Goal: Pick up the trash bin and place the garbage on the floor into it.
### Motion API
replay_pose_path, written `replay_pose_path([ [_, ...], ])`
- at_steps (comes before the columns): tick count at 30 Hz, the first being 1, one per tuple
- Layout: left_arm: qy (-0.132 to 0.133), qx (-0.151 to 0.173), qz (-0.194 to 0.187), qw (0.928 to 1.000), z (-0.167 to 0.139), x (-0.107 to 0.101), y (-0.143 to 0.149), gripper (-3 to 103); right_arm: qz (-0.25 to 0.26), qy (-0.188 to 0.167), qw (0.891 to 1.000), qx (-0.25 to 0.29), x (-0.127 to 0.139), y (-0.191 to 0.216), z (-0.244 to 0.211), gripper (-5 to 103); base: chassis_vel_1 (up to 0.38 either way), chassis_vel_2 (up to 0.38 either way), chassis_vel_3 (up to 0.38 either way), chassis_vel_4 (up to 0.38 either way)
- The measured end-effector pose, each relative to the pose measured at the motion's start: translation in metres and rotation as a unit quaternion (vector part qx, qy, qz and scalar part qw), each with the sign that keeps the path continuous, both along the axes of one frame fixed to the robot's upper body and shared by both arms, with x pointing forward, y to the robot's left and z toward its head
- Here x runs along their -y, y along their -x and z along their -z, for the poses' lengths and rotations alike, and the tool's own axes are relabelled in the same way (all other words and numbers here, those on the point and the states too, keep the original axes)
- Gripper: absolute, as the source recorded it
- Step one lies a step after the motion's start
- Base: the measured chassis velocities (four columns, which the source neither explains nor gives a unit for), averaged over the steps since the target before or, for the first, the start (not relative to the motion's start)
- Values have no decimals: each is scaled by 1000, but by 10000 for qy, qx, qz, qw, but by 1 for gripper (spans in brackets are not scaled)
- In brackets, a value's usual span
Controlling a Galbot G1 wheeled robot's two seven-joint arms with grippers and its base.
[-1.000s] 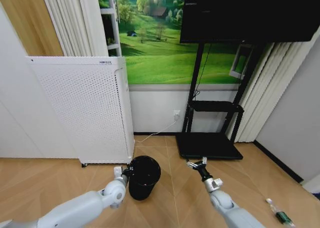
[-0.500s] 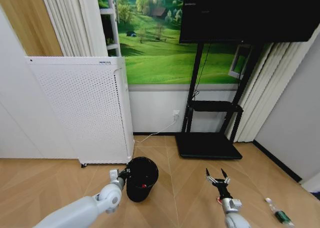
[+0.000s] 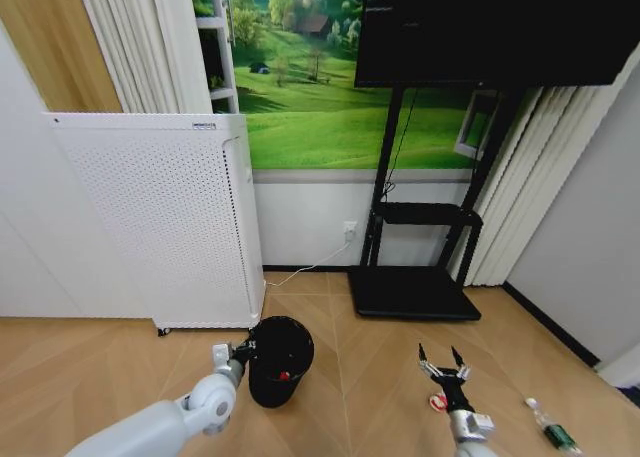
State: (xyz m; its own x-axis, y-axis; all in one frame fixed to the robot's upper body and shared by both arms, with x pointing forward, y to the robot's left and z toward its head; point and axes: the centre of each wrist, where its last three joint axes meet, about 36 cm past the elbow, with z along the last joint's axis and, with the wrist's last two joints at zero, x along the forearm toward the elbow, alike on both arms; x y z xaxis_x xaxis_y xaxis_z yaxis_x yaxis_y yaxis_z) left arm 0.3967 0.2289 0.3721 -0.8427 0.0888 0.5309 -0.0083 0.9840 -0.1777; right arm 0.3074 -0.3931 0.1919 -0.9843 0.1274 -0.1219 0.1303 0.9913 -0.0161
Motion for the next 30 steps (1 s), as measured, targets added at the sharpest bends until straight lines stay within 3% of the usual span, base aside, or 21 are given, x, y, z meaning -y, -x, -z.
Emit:
replay_pose_path([
  [12,26,-6,48,10000,2,-2,9,7,-24,150,9998,87,-5,1,0,100,-210,-218,224,226],
  [24,26,-26,55,10000,4,-6,18,7,16,146,9998,127,-15,6,5,100,24,2,-11,0],
  [30,43,-35,73,10000,4,-6,23,7,24,174,9998,120,-18,10,5,100,-25,-207,23,183],
])
